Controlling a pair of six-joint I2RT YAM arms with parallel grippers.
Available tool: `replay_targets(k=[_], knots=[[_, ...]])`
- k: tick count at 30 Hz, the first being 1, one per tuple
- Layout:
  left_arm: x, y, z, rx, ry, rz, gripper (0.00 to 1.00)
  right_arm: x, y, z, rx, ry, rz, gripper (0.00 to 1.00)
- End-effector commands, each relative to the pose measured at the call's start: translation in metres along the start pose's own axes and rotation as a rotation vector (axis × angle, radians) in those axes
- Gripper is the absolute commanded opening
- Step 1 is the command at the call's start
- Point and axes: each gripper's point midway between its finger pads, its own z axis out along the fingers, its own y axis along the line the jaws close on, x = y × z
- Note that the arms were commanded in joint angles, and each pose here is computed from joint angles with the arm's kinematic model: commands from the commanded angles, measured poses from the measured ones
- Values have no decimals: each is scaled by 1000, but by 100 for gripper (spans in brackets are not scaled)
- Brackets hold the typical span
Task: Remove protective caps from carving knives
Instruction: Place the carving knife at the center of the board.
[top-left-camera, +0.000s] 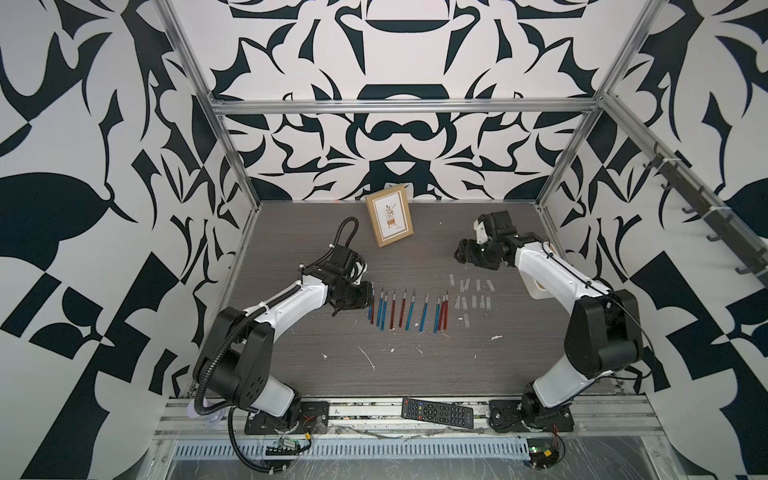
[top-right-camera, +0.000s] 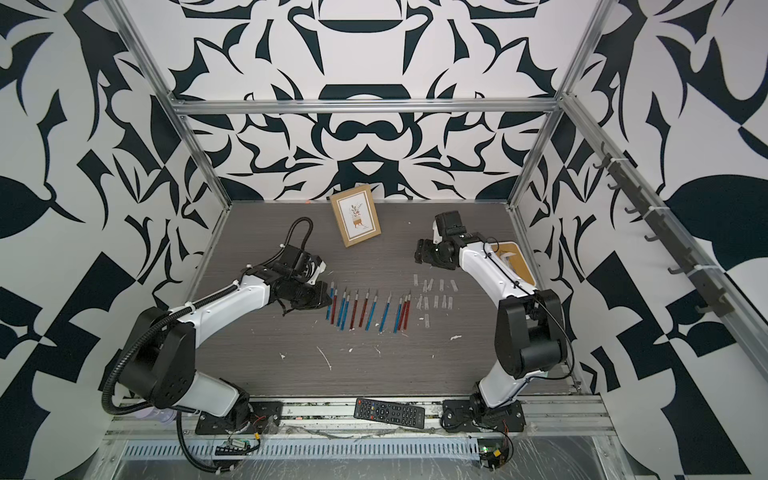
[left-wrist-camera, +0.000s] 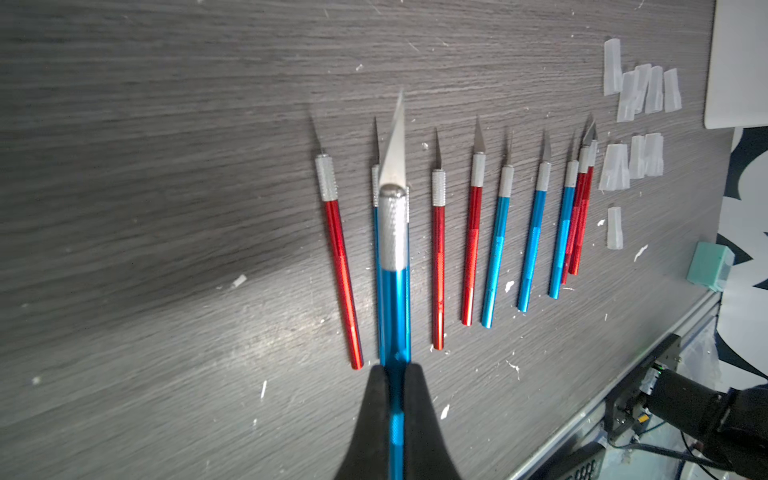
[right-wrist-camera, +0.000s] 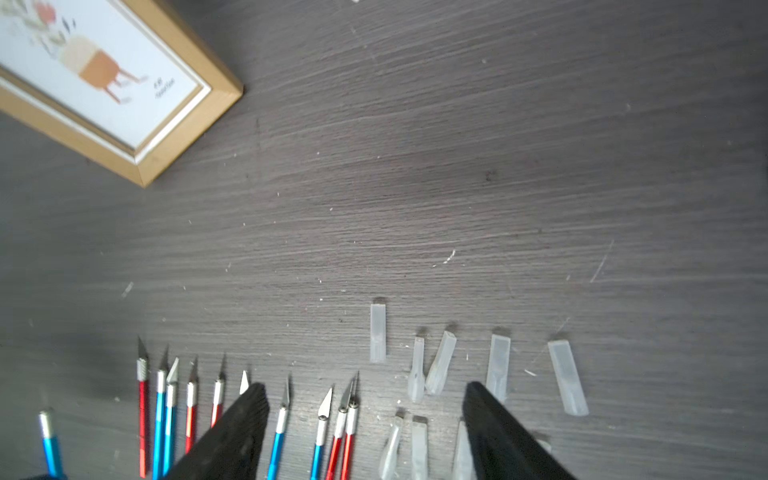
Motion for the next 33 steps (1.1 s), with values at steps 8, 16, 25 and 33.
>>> replay_targets(k=[8,16,25,33], knots=[[0,28,0,-129,1,-44,0,3,-8,-10,-9,-28,31,99],[5,49,9,-226,23,-92,0,7,-8,-5,-44,-14,41,100],[5,54,26,-233,57,-114,0,15,-15,-2,-49,2,57,100],[9,54,37,-240,85,-105,3,19,-20,1,-50,10,71,100]])
